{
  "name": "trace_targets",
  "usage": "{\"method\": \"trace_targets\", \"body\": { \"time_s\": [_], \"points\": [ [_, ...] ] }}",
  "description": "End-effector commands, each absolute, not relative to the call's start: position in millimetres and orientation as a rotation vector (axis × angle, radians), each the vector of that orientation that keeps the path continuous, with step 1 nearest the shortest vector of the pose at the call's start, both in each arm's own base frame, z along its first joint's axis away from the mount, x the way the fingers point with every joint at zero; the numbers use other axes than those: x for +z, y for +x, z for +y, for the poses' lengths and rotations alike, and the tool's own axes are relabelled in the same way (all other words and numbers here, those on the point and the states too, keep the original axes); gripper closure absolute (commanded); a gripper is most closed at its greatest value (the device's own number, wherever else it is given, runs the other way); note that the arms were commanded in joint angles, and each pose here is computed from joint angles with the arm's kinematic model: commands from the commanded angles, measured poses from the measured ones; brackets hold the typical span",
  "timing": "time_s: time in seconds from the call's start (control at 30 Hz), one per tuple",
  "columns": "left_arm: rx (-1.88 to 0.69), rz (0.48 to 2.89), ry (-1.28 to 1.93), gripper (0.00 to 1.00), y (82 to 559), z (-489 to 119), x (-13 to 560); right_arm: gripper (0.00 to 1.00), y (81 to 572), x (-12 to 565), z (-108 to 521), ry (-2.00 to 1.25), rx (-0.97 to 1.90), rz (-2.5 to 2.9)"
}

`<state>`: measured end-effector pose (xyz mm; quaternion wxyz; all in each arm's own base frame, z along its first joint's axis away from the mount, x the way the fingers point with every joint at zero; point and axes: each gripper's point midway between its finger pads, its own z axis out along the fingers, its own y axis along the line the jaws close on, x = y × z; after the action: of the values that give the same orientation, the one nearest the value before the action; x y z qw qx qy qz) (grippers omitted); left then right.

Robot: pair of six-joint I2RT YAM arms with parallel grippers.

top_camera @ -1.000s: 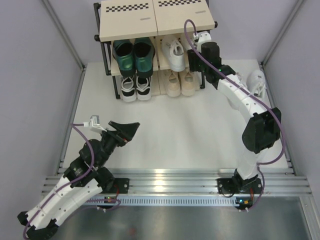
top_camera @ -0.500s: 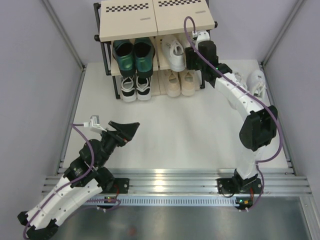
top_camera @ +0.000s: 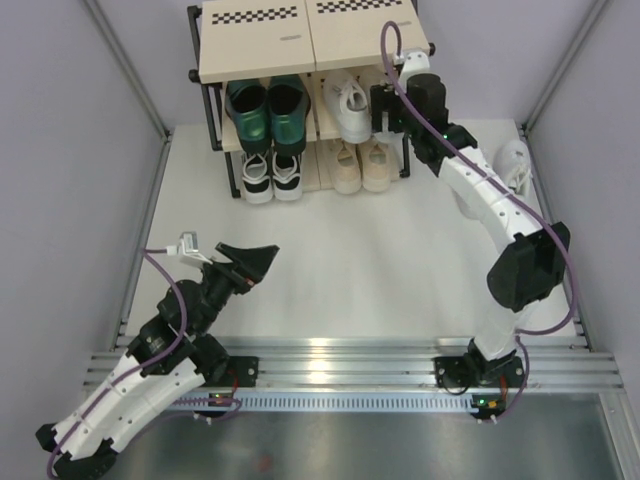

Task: Place and organize the shoes onto the shoe shelf
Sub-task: Place the shoe at the shoe shelf, then adjust the shoe at the shoe shelf.

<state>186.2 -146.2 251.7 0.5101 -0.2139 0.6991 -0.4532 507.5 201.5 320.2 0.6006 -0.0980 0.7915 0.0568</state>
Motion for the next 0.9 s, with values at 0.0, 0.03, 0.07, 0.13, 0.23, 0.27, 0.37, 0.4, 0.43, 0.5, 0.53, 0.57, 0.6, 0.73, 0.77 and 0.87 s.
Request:
{"method": "trace_targets", "body": {
  "time_s": [0.0, 0.03, 0.07, 0.13, 0.23, 0.27, 0.37, 0.4, 0.43, 0.5, 0.53, 0.57, 0.6, 0.73, 0.77, 0.87],
  "points": [
    [-1.119, 1.651, -0.506, 0.02, 185, -146, 261, 0.08, 488, 374, 210, -0.241, 0.204, 1.704],
    [-1.119, 1.647, -0.502, 0.02, 184, -146, 263, 0.08, 480, 387, 207, -0.250, 0.215, 1.680],
    [-1.121, 1.647, -0.496, 0.02, 184, -146, 263, 0.08, 473, 392, 208, -0.268, 0.226, 1.670],
    [-1.115, 1.647, -0.485, 0.03, 183, -145, 263, 0.07, 453, 406, 207, -0.372, 0.231, 1.621],
    [-1.103, 1.650, -0.453, 0.03, 182, -146, 264, 0.02, 414, 414, 217, -0.636, 0.275, 1.524],
    [-1.096, 1.649, -0.444, 0.03, 182, -146, 265, 0.01, 405, 400, 217, -0.762, 0.250, 1.515],
    [-1.065, 1.655, -0.401, 0.03, 183, -146, 264, 0.01, 376, 401, 222, -0.937, 0.309, 1.436],
    [-1.057, 1.659, -0.391, 0.03, 183, -146, 265, 0.01, 370, 394, 223, -1.004, 0.321, 1.429],
    [-1.046, 1.658, -0.378, 0.03, 183, -146, 266, 0.01, 359, 392, 231, -1.064, 0.390, 1.399],
    [-1.032, 1.663, -0.364, 0.03, 185, -147, 267, 0.15, 344, 389, 239, -1.177, 0.472, 1.356],
    [-1.019, 1.671, -0.352, 0.03, 185, -147, 266, 0.22, 346, 383, 244, -1.192, 0.503, 1.368],
    [-1.015, 1.674, -0.349, 0.03, 186, -148, 267, 0.30, 346, 394, 250, -1.185, 0.522, 1.362],
    [-1.012, 1.675, -0.349, 0.03, 187, -148, 268, 0.35, 360, 384, 251, -1.158, 0.497, 1.430],
    [-1.016, 1.690, -0.347, 0.03, 187, -151, 266, 0.27, 392, 391, 269, -1.082, 0.375, 1.481],
    [-1.019, 1.689, -0.344, 0.03, 187, -151, 266, 0.27, 395, 404, 273, -1.068, 0.357, 1.458],
    [-1.027, 1.684, -0.347, 0.04, 185, -151, 265, 0.25, 418, 407, 279, -1.067, 0.294, 1.476]
  ]
}}
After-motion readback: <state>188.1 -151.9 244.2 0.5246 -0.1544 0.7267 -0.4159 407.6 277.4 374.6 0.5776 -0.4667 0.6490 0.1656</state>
